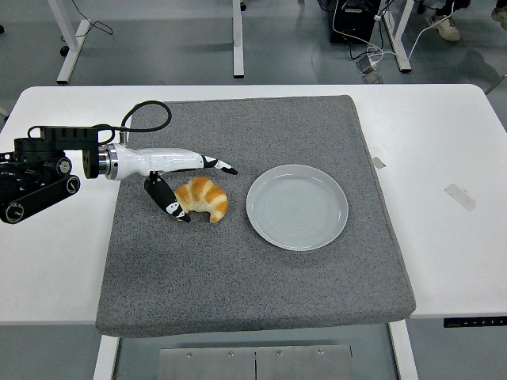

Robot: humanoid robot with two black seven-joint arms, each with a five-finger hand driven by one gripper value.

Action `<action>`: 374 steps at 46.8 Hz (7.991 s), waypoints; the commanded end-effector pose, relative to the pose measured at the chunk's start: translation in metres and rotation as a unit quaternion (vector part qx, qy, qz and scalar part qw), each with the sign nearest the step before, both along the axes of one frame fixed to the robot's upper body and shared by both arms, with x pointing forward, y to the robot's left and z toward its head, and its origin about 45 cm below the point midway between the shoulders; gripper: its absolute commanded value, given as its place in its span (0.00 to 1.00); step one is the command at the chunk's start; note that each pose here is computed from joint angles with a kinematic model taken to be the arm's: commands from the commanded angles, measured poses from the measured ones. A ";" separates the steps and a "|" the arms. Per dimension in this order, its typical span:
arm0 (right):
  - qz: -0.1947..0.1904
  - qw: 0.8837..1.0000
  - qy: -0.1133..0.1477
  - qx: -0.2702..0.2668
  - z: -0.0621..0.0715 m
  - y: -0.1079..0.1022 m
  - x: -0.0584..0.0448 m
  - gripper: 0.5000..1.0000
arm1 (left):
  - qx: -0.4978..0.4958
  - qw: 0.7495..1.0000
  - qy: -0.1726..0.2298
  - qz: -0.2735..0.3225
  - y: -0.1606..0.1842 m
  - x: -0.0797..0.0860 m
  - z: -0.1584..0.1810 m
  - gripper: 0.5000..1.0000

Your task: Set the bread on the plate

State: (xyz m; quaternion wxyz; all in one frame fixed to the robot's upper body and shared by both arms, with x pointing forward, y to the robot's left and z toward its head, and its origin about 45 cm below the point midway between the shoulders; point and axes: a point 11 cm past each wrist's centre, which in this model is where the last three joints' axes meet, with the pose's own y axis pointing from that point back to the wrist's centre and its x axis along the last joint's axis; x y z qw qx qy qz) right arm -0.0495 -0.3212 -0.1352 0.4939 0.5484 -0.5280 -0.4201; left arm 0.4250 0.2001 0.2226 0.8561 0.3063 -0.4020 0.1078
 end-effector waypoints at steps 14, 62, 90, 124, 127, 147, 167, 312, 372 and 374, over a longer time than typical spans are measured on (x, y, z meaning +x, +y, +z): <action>-0.001 1.000 0.000 0.000 0.000 0.000 0.000 1.00 | 0.020 1.000 -0.012 -0.002 0.005 -0.001 -0.007 0.85; 0.000 1.000 0.000 0.000 0.000 0.000 0.000 1.00 | 0.034 0.999 -0.041 -0.005 -0.002 0.007 -0.013 0.00; 0.000 1.000 0.000 0.000 0.000 0.000 0.000 1.00 | -0.106 0.993 0.003 0.052 -0.034 0.031 0.046 0.00; 0.000 1.000 0.000 0.000 0.000 0.000 0.000 1.00 | -0.320 0.939 0.114 0.058 -0.131 0.024 0.082 0.00; 0.000 1.000 0.000 0.000 0.000 0.000 0.000 1.00 | -0.319 0.940 0.109 0.051 -0.138 0.024 0.087 0.00; 0.000 1.000 0.000 -0.001 0.000 -0.001 0.000 1.00 | -0.218 0.972 0.088 0.006 -0.162 0.013 0.067 0.00; 0.000 1.000 0.000 -0.001 0.000 -0.001 0.000 1.00 | -0.113 0.992 0.049 -0.023 -0.146 0.013 0.044 0.00; 0.001 1.000 0.001 -0.001 0.000 -0.001 -0.001 1.00 | -0.178 0.982 -0.012 0.065 -0.134 0.043 0.040 0.94; 0.000 1.000 0.001 0.000 0.000 0.000 -0.001 1.00 | -0.652 0.542 0.239 0.473 0.073 0.069 -0.004 0.97; 0.000 1.000 0.002 0.000 0.000 0.000 -0.002 1.00 | -0.657 0.534 0.247 0.472 0.066 0.067 -0.008 0.97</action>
